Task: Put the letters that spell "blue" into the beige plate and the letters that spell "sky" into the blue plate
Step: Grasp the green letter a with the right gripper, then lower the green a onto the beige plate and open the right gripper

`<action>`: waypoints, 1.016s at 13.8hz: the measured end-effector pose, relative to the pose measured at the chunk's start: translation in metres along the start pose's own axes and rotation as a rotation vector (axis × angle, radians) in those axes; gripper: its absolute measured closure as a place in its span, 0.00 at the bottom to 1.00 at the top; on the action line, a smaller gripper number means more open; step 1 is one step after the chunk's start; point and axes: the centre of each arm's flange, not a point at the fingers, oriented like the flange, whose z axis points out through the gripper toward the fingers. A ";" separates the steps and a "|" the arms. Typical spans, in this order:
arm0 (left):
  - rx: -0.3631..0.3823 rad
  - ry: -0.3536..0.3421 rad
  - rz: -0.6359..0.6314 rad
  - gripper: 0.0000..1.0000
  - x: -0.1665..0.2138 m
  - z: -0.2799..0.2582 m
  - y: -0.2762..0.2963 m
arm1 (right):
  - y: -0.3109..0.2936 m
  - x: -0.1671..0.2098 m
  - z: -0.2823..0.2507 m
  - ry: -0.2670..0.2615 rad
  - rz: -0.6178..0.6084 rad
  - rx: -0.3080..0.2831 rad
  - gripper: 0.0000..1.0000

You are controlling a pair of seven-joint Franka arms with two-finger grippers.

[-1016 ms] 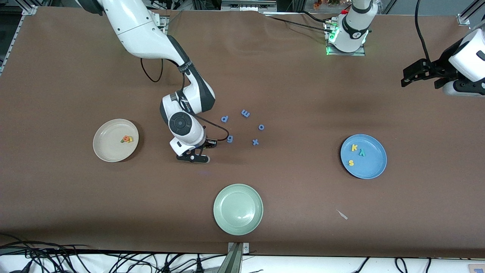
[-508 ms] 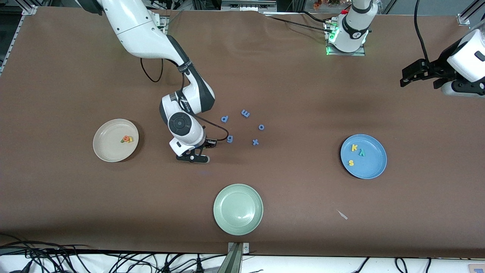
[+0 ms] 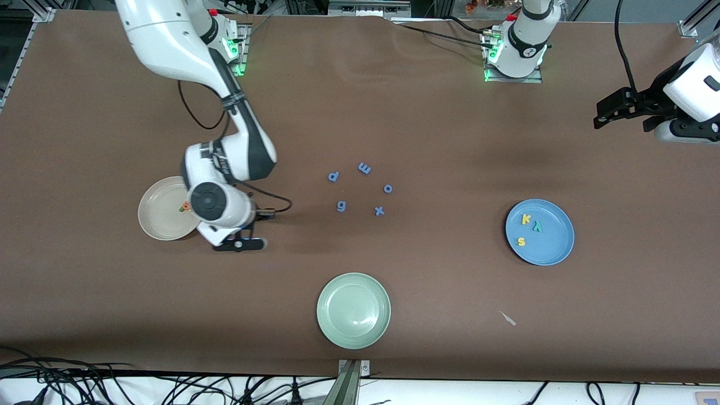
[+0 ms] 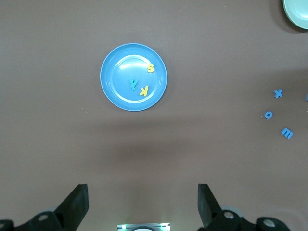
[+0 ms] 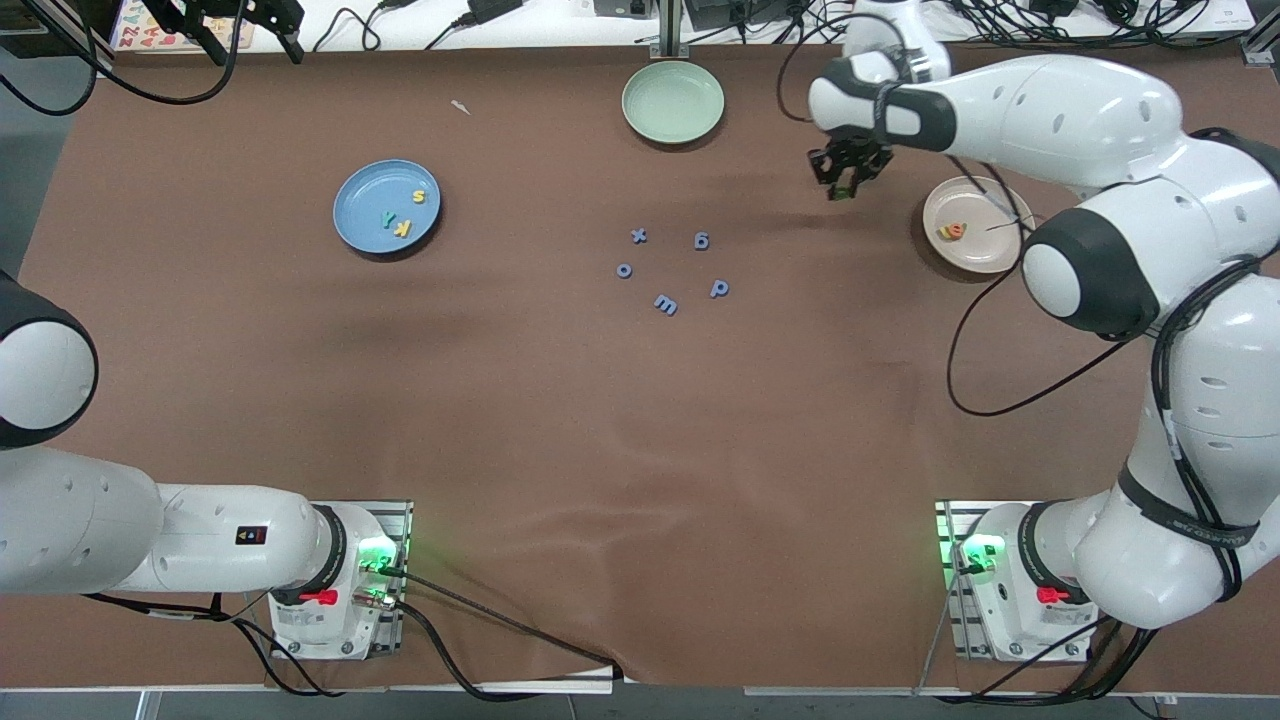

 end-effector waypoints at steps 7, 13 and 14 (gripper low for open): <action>0.001 -0.003 0.008 0.00 0.000 0.000 0.004 | 0.142 0.002 0.009 -0.101 0.009 -0.047 0.65; 0.001 -0.007 0.008 0.00 -0.001 0.000 0.004 | 0.204 0.003 0.019 -0.125 0.000 -0.021 0.41; 0.001 -0.007 0.008 0.00 -0.001 0.001 0.004 | 0.197 0.003 0.018 -0.135 -0.010 -0.020 0.32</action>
